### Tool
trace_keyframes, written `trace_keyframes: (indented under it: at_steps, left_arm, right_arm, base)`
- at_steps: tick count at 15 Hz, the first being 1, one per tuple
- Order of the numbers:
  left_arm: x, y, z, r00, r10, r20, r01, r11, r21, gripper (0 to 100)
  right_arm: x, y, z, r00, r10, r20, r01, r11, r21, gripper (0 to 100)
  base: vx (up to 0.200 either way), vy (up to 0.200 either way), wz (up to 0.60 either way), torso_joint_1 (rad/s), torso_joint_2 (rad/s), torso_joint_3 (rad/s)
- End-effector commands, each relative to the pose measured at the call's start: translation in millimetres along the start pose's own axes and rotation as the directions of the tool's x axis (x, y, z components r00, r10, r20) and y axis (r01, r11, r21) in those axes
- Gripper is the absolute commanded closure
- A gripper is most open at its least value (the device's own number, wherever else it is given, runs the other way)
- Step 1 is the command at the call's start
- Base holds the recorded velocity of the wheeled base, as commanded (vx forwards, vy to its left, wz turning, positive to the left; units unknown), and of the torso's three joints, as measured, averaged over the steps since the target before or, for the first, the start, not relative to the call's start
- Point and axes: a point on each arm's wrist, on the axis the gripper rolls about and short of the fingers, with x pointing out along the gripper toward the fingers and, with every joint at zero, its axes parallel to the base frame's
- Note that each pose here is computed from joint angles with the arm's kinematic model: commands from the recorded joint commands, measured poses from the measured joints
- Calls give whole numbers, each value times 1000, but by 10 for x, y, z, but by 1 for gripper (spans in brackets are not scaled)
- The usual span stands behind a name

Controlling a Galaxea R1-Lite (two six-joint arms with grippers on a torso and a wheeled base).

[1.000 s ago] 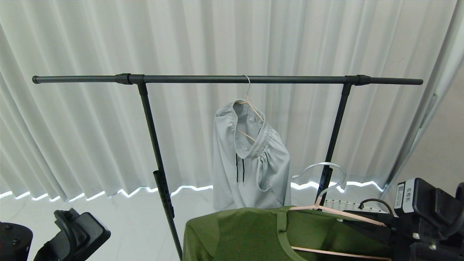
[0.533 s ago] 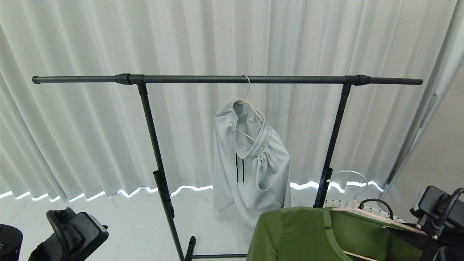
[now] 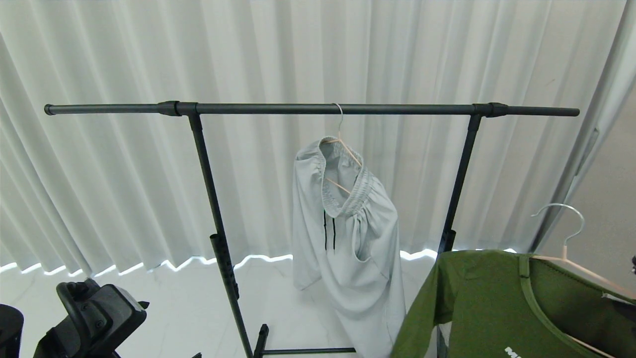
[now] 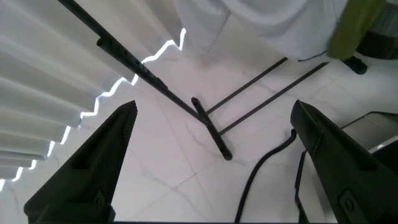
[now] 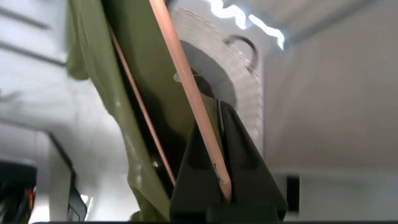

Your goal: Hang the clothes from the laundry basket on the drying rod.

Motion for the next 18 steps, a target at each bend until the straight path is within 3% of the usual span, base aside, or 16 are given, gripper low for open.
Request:
trace_keyframes:
  at_steps: [1, 2, 3, 4, 7, 11, 15, 18]
  left_arm:
    - [1, -2, 1, 1000, -1, 0, 1, 1000, 1, 0]
    - [1, -2, 1, 1000, -1, 0, 1, 1000, 1, 0]
    - [0, -6, 2, 1000, -4, 2, 4, 1000, 5, 0]
    - [0, -5, 6, 1000, -4, 3, 4, 1000, 5, 0]
    - [-1, -6, 7, 1000, -5, 4, 5, 1000, 10, 0]
    - [0, -1, 7, 1000, 1, 3, -1, 1000, 3, 0]
    - [1, 3, 13, 1000, 2, 3, -2, 1000, -6, 0]
    - [4, 3, 14, 1000, 2, 3, -2, 1000, -6, 0]
  right_arm:
    - [134, -161, 118, 996, -68, -60, 71, 995, 64, 100]
    - [188, -207, 219, 996, -72, -58, 78, 991, 106, 100]
    - [271, -262, 451, 997, -65, -29, 69, 980, 189, 100]
    - [317, -263, 612, 999, -48, 0, 47, 972, 230, 100]
    - [367, -229, 913, 998, -12, 67, -5, 969, 246, 100]
    - [417, -161, 1079, 989, 8, 149, -42, 973, 227, 100]
    - [397, -132, 1138, 984, 21, 177, -60, 975, 216, 100]
    - [393, -129, 1171, 982, 25, 187, -66, 975, 213, 100]
  base:
    - [0, 0, 0, 0, 0, 0]
    - [0, 0, 0, 0, 0, 0]
    - [0, 0, 0, 0, 0, 0]
    - [0, 0, 0, 0, 0, 0]
    - [0, 0, 0, 0, 0, 0]
    - [0, 0, 0, 0, 0, 0]
    - [0, 0, 0, 0, 0, 0]
    - [200, 0, 0, -2, -1, 4]
